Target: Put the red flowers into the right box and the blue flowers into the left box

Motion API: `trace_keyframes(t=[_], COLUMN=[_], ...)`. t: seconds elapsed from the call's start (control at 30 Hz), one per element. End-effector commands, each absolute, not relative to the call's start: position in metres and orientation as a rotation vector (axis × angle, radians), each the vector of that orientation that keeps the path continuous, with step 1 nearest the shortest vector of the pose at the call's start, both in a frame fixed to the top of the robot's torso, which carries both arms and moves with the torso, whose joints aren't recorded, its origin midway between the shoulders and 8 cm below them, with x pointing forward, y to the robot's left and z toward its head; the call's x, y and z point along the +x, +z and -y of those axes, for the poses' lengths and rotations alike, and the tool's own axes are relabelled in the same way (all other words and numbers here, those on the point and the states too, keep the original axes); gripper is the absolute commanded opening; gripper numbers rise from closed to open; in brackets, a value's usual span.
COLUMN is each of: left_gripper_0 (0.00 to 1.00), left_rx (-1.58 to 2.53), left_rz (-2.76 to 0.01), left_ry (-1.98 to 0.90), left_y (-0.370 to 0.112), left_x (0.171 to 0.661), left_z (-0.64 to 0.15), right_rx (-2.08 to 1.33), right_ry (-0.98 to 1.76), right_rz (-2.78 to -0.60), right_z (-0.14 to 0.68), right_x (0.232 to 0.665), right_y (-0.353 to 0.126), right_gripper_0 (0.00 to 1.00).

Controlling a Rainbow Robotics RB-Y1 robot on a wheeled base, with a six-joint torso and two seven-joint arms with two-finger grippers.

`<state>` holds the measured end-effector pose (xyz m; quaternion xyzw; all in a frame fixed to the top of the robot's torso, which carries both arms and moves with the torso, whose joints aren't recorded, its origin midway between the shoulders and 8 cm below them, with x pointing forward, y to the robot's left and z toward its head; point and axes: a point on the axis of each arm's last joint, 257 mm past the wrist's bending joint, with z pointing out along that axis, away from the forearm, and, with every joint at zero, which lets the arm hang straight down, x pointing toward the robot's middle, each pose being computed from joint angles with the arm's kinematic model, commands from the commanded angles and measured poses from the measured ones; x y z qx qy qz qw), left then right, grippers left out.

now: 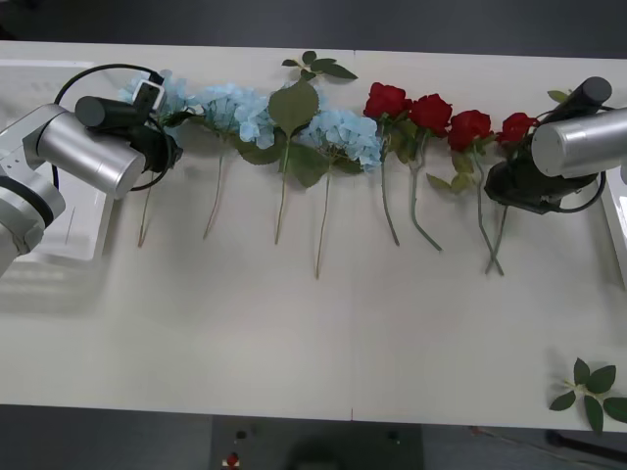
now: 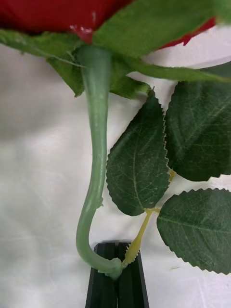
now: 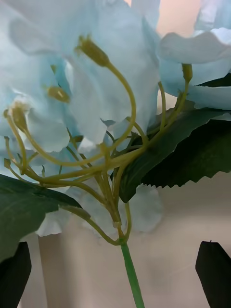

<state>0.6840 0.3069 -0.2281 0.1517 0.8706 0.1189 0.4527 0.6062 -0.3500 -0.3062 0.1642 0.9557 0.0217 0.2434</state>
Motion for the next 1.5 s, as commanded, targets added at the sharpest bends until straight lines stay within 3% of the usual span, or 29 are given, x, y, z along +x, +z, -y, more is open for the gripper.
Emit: trace_keyframes(t=[0.03,0.4,0.7,1.1,1.5], left_gripper_0=[0.00,0.00,0.00,0.00,0.00], left_rx=[0.295,0.302,0.302,0.361,0.509], left_rz=[-2.161,-2.171,-2.177,-2.285,-2.478], left_ry=[0.211,0.203,0.206,0.290,0.150], left_y=[-0.226,-0.231,-0.235,-0.208,-0.112], left_x=[0.685,0.682,0.680,0.658,0.585], left_z=[-0.301,-0.298,-0.299,-0.310,-0.316], right_rx=[0.399,0.230,0.101,0.191,0.158], right_ry=[0.068,0.006,-0.258,-0.474,-0.656], right_rz=[-2.593,-2.649,-2.645,-2.613,-2.499], right_z=[0.361,0.416,0.533,0.640,0.680], right_x=[0.618,0.597,0.569,0.534,0.537], right_y=[-0.254,-0.143,-0.111,-0.128,-0.166], right_gripper_0=[0.00,0.00,0.00,0.00,0.00])
